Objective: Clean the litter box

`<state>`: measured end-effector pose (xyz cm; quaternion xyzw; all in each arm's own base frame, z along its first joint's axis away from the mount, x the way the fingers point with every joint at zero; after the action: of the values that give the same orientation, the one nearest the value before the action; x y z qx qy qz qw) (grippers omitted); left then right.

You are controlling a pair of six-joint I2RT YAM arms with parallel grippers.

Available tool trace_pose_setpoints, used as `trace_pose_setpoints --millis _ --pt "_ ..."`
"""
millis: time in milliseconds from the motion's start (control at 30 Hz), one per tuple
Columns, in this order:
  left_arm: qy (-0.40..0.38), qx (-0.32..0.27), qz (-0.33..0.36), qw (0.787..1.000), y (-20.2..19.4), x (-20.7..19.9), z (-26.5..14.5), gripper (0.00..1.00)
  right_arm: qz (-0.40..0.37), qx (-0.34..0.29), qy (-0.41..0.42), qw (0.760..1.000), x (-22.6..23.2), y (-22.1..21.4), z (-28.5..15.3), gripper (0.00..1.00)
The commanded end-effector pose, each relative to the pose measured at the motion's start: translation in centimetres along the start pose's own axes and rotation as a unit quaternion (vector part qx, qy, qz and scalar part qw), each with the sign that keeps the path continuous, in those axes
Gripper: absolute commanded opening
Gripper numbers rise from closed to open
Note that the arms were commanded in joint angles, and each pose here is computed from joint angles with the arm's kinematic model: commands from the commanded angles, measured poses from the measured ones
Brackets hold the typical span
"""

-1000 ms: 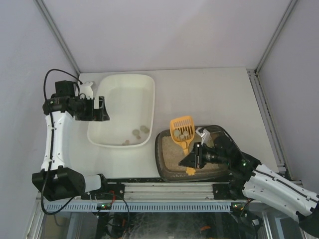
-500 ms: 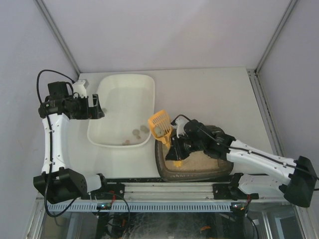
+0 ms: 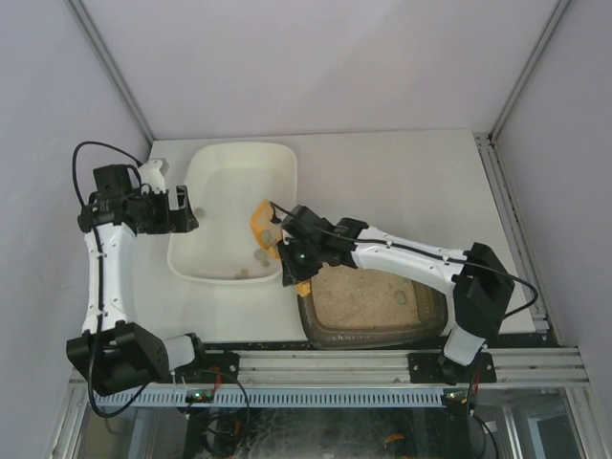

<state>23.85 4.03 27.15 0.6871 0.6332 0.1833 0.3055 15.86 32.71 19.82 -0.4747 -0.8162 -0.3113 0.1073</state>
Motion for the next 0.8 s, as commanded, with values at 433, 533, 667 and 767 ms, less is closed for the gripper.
trace_pose_setpoints --millis 433,533,667,767 --pt "-0.081 -0.006 -0.059 0.995 1.1 0.9 0.1 0.99 -0.188 -0.003 -0.483 0.855 2.4 0.2 0.6 0.0" --pt "-0.08 -0.006 -0.056 0.995 1.1 1.0 0.0 0.99 -0.188 -0.003 -0.494 0.849 2.2 0.1 0.8 0.0" --pt "-0.075 -0.003 -0.05 0.996 0.8 1.0 0.0 0.99 -0.187 -0.011 -0.502 0.844 2.1 0.3 0.7 0.0" --pt "-0.073 0.0 -0.047 0.996 0.6 1.0 0.0 0.99 -0.185 -0.018 -0.499 0.846 2.2 0.5 0.5 0.0"
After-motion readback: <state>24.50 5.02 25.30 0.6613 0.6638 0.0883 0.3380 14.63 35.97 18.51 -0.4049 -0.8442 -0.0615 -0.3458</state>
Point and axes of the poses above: each gripper's point midway between its finger pads, its own z axis out along the fingers, its own x axis along the line the jaws close on, y = z × x, the point moved 8 cm from there along -z, back along the fingers, and after that the axes turned 3 degrees about z, right-handed, at the moved point
